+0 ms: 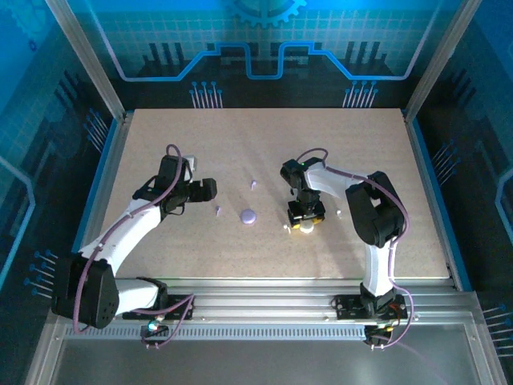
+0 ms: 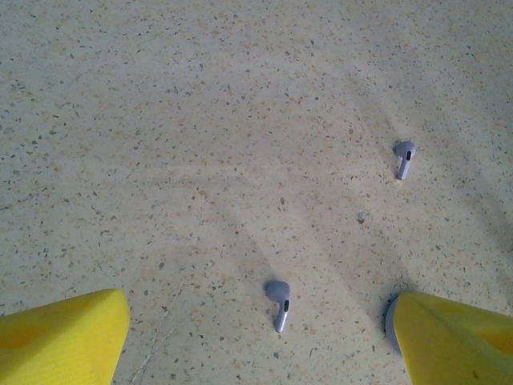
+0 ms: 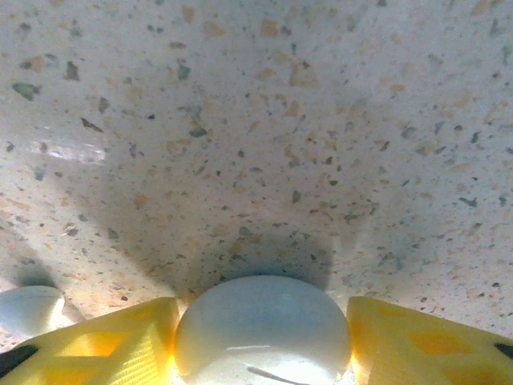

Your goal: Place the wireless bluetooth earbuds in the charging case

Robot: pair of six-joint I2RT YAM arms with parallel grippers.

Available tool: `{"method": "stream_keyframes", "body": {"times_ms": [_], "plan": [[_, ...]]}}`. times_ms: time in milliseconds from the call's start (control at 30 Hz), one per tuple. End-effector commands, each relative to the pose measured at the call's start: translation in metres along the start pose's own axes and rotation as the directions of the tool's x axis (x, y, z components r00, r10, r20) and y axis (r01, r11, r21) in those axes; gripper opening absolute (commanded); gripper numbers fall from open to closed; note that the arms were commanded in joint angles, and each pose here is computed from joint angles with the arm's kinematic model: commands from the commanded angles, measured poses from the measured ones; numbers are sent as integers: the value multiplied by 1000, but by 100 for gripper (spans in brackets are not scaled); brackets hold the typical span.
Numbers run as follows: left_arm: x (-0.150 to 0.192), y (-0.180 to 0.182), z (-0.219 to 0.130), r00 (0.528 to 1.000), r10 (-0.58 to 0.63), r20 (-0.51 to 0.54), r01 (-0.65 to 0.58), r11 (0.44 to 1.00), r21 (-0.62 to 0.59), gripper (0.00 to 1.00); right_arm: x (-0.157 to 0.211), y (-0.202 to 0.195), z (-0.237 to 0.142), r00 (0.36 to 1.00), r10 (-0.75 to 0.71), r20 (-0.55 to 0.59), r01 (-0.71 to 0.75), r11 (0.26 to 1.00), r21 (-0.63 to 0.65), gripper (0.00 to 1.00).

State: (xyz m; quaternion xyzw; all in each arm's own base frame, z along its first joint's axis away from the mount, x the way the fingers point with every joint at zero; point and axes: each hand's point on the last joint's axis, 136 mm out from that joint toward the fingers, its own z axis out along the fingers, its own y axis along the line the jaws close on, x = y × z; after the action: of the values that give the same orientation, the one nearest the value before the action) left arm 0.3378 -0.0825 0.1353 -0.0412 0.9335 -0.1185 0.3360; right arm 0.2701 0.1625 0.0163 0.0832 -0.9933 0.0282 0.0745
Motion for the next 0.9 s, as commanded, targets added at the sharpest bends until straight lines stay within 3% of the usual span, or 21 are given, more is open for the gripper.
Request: {"method": "stream_keyframes", "body": {"times_ms": [0, 267, 433, 567, 700, 867], "plan": [[2, -1, 1, 1000, -7, -19, 7, 1000, 7, 86, 7, -5, 8, 999, 19, -45, -18, 1000, 15, 52], [2, -17, -1, 1000, 10, -9, -9, 996, 88, 84, 9, -7, -5, 999, 46, 13, -46, 999, -22, 44], [6, -55, -5, 991, 122, 59, -133, 962, 237, 79, 8, -4, -25, 990, 110, 86, -99, 988, -120, 44], [18, -98, -12, 963, 183, 196, -247, 888, 387, 79, 1, -1, -50, 973, 169, 160, -134, 969, -207, 44], [30, -129, -19, 939, 168, 299, -305, 807, 506, 75, -5, 8, -79, 949, 213, 234, -137, 943, -302, 44], [56, -171, -34, 883, 201, 423, -444, 651, 616, 73, -13, 28, -116, 908, 285, 307, -120, 880, -460, 44]]}}
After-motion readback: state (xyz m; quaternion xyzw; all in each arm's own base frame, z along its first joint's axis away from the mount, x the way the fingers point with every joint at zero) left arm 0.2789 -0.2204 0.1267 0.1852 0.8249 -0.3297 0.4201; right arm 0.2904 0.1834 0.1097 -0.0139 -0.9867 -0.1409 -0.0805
